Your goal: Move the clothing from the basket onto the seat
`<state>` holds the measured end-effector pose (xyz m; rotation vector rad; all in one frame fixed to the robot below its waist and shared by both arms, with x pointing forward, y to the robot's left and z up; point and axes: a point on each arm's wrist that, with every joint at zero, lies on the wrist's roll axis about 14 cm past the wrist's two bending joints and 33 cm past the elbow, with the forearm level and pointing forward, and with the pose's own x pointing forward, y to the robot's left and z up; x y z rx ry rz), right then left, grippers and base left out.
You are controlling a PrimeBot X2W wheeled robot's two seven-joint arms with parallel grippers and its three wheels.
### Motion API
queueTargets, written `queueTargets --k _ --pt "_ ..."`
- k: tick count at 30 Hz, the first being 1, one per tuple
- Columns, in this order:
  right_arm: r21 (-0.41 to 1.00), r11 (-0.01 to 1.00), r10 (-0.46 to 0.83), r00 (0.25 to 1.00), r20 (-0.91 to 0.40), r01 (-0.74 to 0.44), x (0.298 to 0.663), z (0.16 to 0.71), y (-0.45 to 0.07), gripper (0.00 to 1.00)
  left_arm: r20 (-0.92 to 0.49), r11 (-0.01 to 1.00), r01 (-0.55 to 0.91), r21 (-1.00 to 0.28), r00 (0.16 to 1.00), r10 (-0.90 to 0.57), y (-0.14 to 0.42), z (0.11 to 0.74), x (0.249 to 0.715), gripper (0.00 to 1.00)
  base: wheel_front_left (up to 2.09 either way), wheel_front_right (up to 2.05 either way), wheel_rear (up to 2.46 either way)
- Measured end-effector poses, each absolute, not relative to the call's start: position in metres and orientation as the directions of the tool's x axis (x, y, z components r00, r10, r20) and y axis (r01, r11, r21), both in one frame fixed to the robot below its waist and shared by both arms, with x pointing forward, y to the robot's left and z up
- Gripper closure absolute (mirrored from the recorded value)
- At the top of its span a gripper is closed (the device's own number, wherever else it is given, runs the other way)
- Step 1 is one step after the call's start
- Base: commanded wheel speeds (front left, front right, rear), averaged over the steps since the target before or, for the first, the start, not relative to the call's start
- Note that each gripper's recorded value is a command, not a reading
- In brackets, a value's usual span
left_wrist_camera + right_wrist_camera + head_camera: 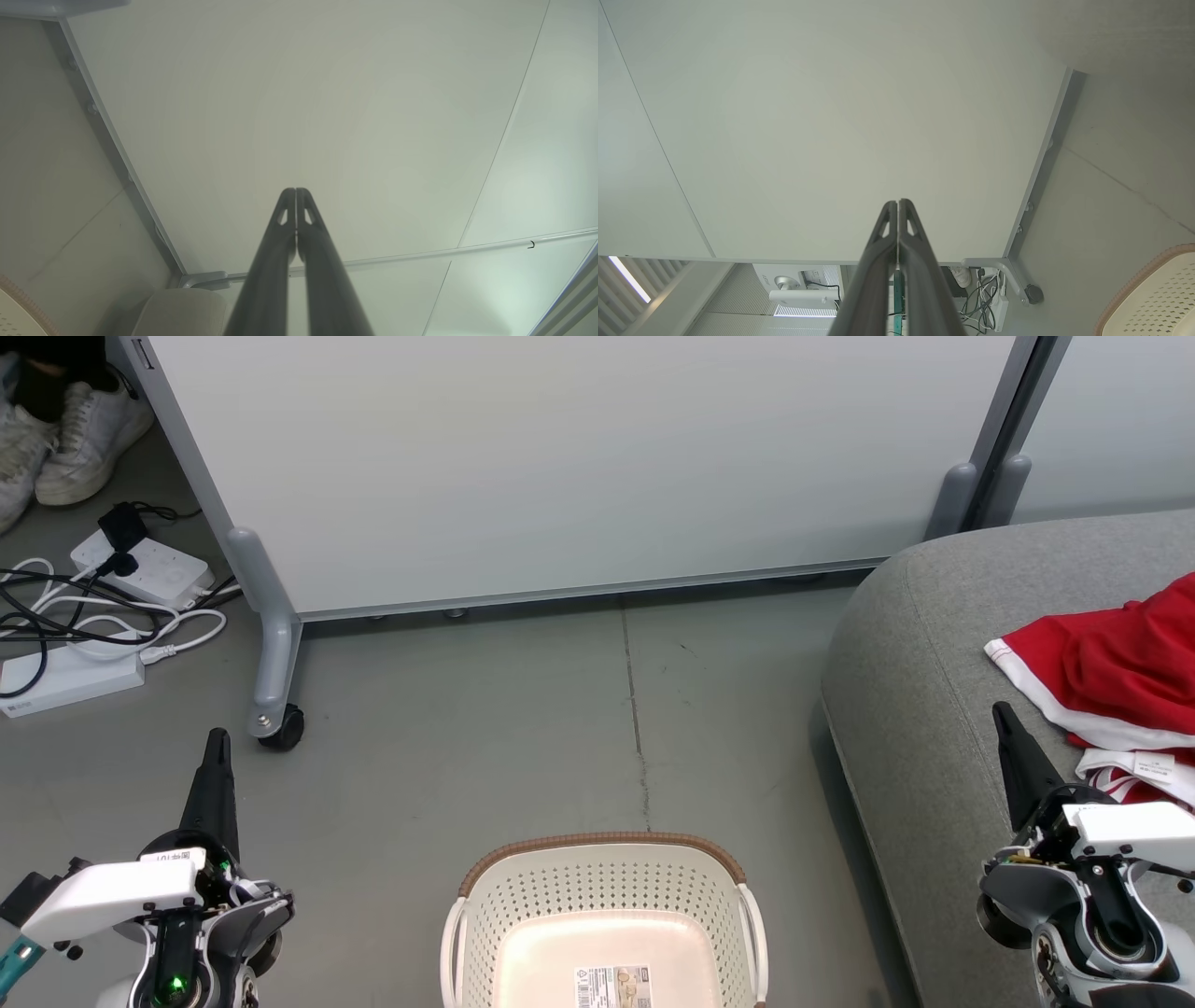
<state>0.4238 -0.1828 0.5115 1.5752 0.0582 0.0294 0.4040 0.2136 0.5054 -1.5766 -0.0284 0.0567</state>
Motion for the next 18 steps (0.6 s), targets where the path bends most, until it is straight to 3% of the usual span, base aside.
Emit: queueTargets --k 18 --pt "1.0 -0.005 0.056 0.998 -0.018 0.018 0.4238 0.5115 -0.1828 1.0 -0.018 -0.007 -0.018 -1.0 0.998 0.054 0.2136 0.5054 0.4041 1.0 0.0 0.0 0.0"
